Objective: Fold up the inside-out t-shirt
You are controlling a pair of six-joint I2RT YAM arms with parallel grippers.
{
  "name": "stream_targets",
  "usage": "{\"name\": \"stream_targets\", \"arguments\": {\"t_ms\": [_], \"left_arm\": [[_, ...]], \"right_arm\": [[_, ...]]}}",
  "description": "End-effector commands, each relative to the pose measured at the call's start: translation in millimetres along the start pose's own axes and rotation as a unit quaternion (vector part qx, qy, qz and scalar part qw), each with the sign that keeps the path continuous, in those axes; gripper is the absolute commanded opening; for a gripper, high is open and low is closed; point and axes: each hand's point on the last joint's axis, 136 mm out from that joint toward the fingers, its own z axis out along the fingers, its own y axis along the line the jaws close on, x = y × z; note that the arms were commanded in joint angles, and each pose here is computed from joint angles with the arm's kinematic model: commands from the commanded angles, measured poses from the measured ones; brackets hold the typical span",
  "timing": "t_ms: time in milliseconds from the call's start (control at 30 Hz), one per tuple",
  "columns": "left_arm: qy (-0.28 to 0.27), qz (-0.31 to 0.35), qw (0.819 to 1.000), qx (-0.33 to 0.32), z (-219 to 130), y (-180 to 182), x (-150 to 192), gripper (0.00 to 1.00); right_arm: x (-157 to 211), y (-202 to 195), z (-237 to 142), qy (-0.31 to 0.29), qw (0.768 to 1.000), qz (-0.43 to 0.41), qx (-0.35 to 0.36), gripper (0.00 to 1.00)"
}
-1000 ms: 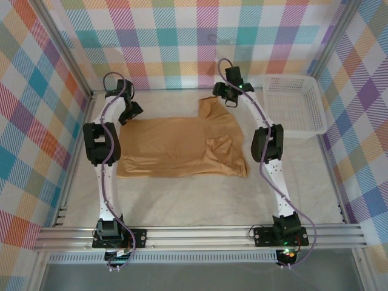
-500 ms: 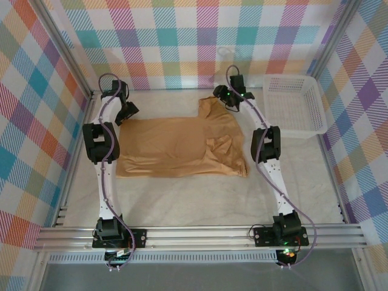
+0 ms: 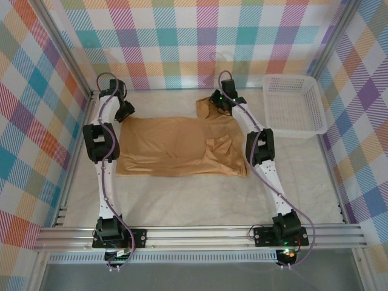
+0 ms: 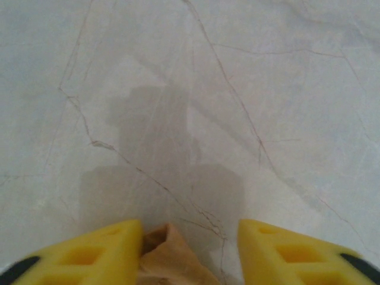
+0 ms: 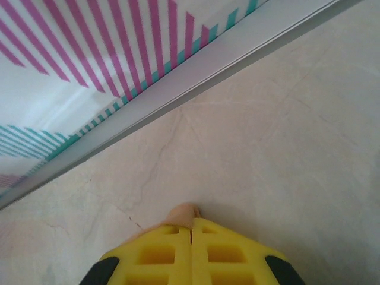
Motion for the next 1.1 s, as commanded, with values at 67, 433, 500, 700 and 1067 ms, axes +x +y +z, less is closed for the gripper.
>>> {"name": "stream_targets", "arguments": {"t_ms": [67,433,500,700,1067], "left_arm": [[0.052,-0.007,0.999,0.001,14,7,22,0.18],[0.045,-0.012,0.999,0.022,-25,-4,15,0.00],[0.036,-0.008,0.999,0.027,-38,-7,11,0.00],[0.008,0.000,0.999,0.033,-79,-11,5,0.00],[-0.008,-0.011,1.000,0.022,-125,30,53,0.00]], "right_arm": [[-40,36,-37,-0.038,0.999,-0.032,-0.016,0.00],[-65,91,-98,-0.047,0.995,-0.072,-0.050,0.00],[-68,98,-108,-0.047,0.994,-0.079,-0.053,0.00],[-63,117,-145,-0.018,0.994,-0.094,-0.061,0.00],[9,86,-246,0.029,0.995,-0.087,-0.045,0.00]]}}
